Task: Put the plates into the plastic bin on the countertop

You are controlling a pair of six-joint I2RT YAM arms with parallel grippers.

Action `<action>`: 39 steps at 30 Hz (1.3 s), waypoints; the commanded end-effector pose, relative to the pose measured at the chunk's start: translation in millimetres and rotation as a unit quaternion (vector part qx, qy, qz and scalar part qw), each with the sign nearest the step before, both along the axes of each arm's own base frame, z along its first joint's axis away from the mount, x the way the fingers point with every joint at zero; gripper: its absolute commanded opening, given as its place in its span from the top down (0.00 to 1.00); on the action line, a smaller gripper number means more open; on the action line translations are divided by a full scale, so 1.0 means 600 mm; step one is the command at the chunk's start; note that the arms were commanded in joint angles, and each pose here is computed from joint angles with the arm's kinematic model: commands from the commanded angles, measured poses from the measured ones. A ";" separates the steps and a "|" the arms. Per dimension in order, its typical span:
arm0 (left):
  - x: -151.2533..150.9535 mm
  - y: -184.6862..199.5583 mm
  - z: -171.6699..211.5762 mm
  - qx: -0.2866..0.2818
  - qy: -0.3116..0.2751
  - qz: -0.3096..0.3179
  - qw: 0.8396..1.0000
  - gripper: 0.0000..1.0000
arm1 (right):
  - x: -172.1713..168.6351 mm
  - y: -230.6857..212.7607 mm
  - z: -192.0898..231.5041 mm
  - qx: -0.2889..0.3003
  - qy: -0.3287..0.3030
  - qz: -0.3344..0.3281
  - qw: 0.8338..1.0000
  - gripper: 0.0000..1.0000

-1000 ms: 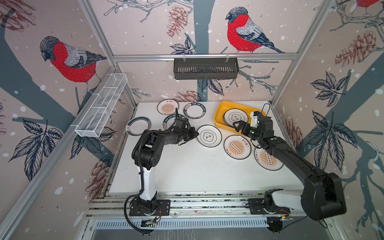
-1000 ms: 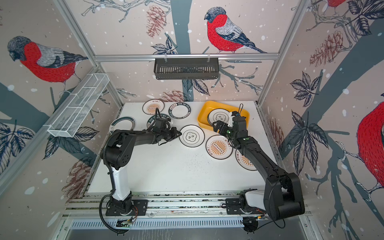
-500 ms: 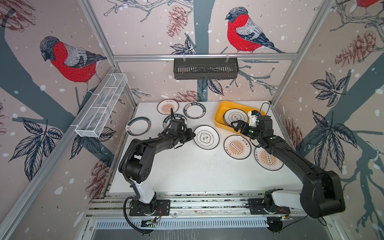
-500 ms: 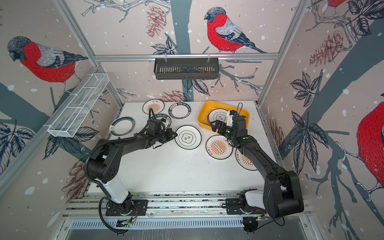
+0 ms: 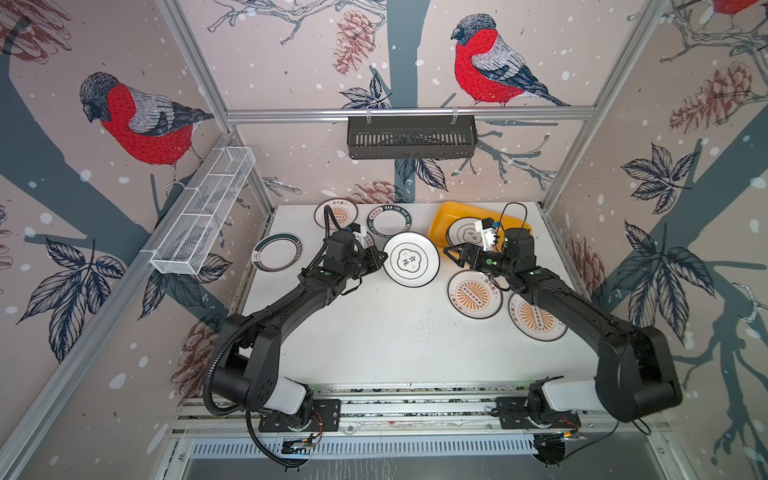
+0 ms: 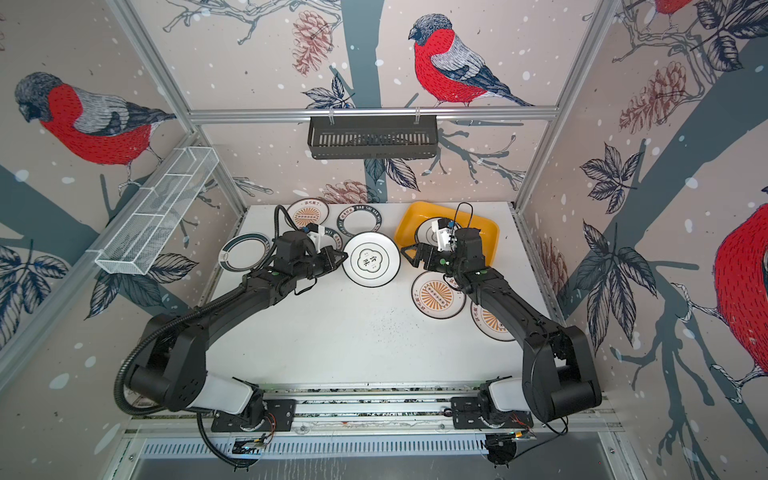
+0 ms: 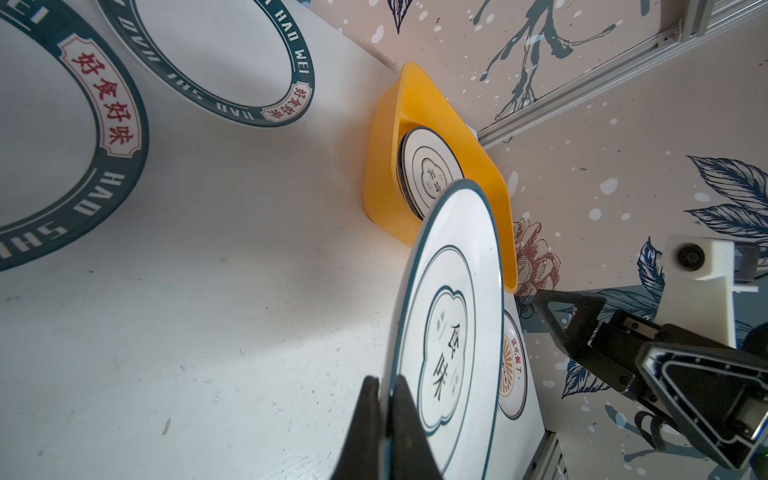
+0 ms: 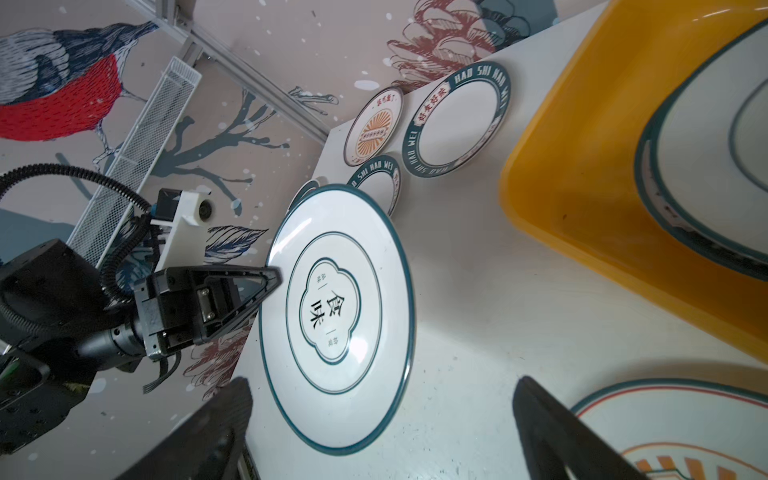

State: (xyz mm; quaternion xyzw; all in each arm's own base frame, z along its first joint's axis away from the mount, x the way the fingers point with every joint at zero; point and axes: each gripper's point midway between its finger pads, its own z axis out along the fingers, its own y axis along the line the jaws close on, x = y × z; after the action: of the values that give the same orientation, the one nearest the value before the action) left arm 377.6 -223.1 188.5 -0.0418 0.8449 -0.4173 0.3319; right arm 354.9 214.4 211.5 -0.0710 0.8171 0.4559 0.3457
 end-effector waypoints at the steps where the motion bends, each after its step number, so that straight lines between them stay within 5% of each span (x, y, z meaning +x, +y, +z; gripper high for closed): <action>1: -0.003 -0.010 0.047 -0.037 -0.036 -0.014 0.999 1.00 | -0.006 0.019 0.014 0.012 -0.022 0.036 0.999 0.06; 13: -0.023 -0.020 0.093 -0.096 -0.064 -0.035 0.993 1.00 | -0.005 0.032 0.004 0.036 -0.002 0.051 0.998 0.37; 24: -0.024 -0.021 0.095 -0.095 -0.064 -0.037 0.993 1.00 | 0.003 0.032 -0.011 0.026 0.013 0.037 0.999 0.82; 29: -0.024 -0.023 0.096 -0.096 -0.067 -0.042 0.992 1.00 | 0.005 0.033 -0.011 0.028 0.016 0.036 0.999 0.91; 39: -0.025 -0.005 0.091 -0.066 -0.070 -0.018 0.995 0.42 | 0.014 0.029 -0.013 0.031 0.024 0.025 0.999 0.97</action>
State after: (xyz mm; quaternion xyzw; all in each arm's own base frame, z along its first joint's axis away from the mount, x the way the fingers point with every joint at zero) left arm 358.8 -230.8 232.1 -0.0245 0.7978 -0.4882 0.3529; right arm 358.6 232.5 198.2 -0.0679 0.8130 0.4918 0.3041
